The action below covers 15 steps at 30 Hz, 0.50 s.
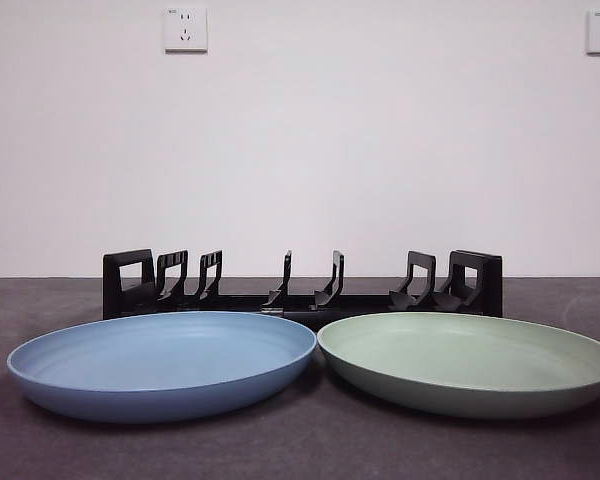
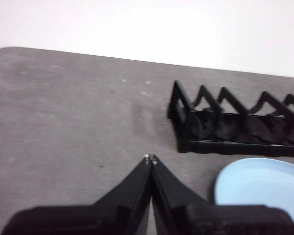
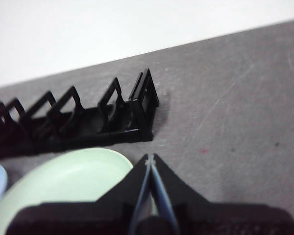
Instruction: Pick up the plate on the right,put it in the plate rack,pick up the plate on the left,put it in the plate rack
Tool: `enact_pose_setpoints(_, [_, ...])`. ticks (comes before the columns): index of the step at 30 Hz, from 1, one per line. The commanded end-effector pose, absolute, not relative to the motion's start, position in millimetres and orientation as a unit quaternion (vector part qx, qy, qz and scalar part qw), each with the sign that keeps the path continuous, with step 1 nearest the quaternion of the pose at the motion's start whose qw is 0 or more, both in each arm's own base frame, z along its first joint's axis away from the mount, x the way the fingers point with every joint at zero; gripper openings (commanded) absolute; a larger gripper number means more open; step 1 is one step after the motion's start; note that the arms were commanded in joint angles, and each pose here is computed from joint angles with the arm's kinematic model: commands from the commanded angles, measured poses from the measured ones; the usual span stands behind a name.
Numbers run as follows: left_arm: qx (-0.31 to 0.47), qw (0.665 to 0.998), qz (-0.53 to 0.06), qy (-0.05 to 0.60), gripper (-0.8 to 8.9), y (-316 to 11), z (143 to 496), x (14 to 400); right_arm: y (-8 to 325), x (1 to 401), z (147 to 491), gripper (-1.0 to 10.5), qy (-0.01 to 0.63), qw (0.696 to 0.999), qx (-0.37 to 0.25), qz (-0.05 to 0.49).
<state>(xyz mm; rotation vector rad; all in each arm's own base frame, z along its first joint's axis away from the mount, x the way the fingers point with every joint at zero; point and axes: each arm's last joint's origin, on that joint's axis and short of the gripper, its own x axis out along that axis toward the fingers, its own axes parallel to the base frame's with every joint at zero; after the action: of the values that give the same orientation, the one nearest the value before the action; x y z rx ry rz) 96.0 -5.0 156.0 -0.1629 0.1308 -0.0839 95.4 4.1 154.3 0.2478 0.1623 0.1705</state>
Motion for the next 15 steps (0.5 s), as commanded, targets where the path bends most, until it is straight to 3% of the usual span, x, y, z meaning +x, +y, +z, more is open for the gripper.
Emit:
enact_pose_setpoints(1, [-0.098,0.99,-0.071,0.067,-0.08,-7,154,96,4,96,152,-0.1,0.089,0.97,0.211,0.079])
enact_pose_setpoints(7, [-0.15,0.982,-0.095,0.068,-0.08,-8,169,95,4,96,163,-0.1,0.112,0.96,0.247,0.071])
enact_pose_setpoints(15, [-0.153,0.975,-0.132,0.091,-0.08,-11,208,105,4,108,194,-0.1,0.17,0.951,0.252,0.06])
